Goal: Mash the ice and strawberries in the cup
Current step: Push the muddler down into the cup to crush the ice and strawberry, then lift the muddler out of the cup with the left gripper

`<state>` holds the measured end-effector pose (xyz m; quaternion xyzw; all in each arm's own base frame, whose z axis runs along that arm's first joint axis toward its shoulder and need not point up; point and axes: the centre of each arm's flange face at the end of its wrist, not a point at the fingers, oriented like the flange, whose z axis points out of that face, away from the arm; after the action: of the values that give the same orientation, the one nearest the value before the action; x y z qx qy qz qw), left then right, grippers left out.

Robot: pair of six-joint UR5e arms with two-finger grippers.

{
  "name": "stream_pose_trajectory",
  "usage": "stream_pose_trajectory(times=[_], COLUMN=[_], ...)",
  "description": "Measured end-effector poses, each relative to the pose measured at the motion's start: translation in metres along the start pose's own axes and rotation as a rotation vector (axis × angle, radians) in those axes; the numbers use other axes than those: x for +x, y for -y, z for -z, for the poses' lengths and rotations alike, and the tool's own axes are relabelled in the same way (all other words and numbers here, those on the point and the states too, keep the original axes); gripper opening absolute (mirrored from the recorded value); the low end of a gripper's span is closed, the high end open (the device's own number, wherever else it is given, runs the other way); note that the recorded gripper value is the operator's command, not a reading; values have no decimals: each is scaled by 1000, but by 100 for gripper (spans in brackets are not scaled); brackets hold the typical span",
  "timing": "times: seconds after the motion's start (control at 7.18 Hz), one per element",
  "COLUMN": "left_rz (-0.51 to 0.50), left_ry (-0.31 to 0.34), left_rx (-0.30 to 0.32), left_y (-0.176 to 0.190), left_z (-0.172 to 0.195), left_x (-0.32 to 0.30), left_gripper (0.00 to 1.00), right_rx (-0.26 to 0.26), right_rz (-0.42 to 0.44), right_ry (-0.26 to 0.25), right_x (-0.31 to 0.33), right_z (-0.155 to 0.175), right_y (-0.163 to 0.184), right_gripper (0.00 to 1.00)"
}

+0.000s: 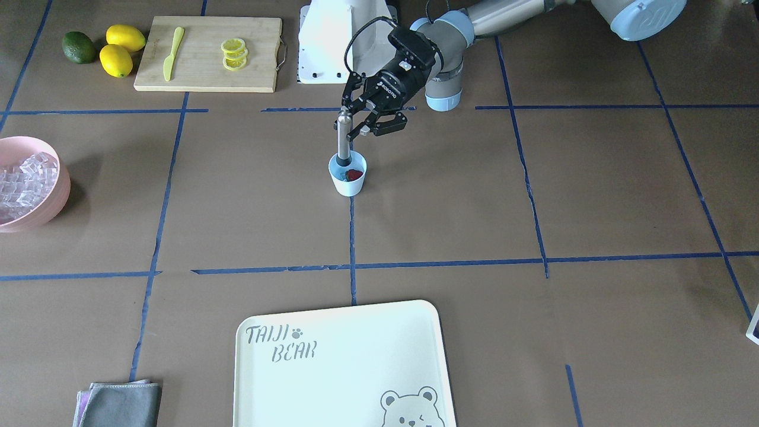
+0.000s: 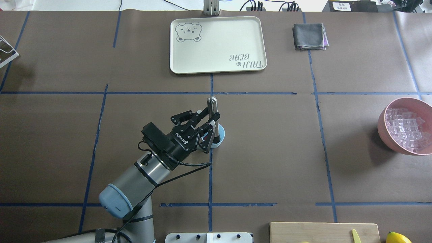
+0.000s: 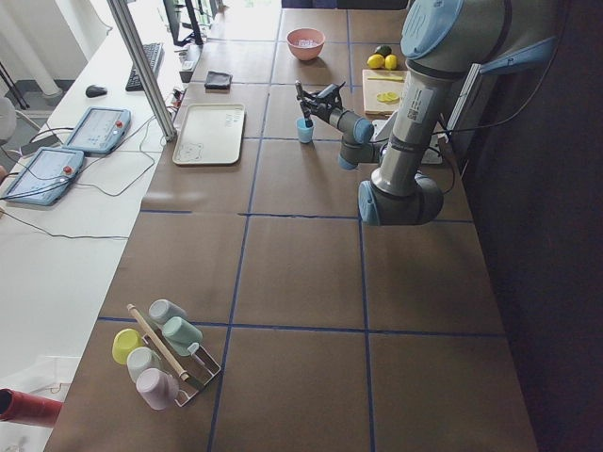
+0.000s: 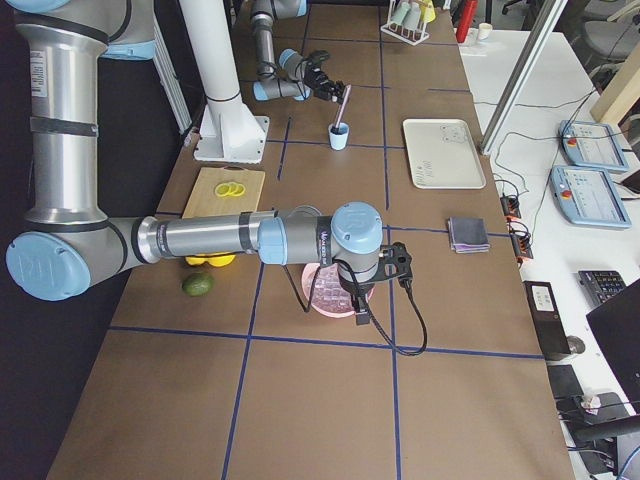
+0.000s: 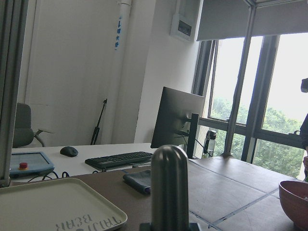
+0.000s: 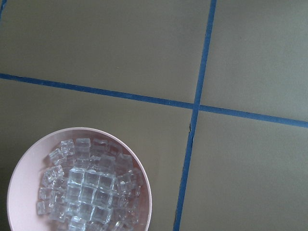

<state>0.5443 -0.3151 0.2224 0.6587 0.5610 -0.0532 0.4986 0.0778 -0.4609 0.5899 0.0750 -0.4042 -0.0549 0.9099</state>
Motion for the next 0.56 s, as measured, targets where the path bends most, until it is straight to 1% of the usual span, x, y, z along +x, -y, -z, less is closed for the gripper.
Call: stream_pose_trajectory(times=[0.28,0.56], left_rz=[18,29], left_ry=[-15,-46], left_rx=[42,72], left_y=[26,68], left_z=[-1,-10], left_x=[0,-21], left_gripper=[0,0], right_rx=[-5,-13], right_rz=[-1,-6], right_ry=[1,2], right_x=[3,8], right_z=[-3,-7], right_y=[1,3], right_gripper=[100,100])
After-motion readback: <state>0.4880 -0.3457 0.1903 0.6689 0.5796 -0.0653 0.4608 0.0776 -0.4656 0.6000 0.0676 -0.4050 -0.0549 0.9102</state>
